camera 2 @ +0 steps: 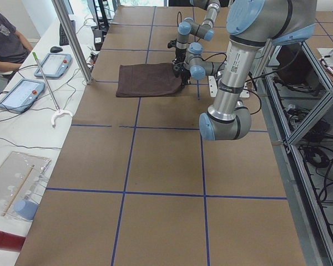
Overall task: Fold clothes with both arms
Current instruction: 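Lift the near edge with both grippers and fold it toward the far edge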
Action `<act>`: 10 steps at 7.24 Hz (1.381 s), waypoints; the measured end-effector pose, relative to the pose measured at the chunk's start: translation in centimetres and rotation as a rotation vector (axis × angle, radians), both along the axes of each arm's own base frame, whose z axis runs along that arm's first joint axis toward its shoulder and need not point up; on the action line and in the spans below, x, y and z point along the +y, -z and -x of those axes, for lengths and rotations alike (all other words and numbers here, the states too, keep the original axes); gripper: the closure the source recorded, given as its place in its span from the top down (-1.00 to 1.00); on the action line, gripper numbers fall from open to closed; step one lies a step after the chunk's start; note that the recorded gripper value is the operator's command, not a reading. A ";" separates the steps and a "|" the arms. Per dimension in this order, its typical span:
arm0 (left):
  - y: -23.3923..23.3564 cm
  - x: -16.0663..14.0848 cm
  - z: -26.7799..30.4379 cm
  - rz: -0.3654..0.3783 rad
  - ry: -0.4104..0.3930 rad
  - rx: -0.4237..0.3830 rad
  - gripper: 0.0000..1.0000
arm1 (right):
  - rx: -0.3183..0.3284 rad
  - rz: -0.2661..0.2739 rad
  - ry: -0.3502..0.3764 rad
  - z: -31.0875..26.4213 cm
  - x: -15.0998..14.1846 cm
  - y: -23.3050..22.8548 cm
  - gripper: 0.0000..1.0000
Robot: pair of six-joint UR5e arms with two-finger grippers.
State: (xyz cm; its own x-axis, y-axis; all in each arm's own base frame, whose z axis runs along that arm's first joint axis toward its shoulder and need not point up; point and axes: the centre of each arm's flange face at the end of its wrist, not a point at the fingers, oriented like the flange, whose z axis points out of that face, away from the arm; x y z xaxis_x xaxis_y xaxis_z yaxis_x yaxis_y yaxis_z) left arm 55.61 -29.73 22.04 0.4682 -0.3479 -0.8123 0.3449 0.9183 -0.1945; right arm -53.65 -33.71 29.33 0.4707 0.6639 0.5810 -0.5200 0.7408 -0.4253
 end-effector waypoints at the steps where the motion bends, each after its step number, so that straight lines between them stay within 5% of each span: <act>1: 0.2 0.5 0.5 0.004 -0.012 0.009 -1.00 | -0.011 0.002 0.011 -0.2 0.4 0.4 -1.00; 6: 0.9 5.6 5.5 -0.004 -0.088 0.077 -1.00 | -0.145 0.084 0.182 -3.4 5.1 4.0 -1.00; 8: 2.2 5.1 6.2 0.007 -0.103 0.110 -1.00 | -0.154 0.044 0.166 -4.5 2.8 4.5 -1.00; 10: 3.3 -0.6 8.3 -0.004 -0.007 0.130 -1.00 | -0.180 0.018 0.100 -6.4 -2.3 6.5 -1.00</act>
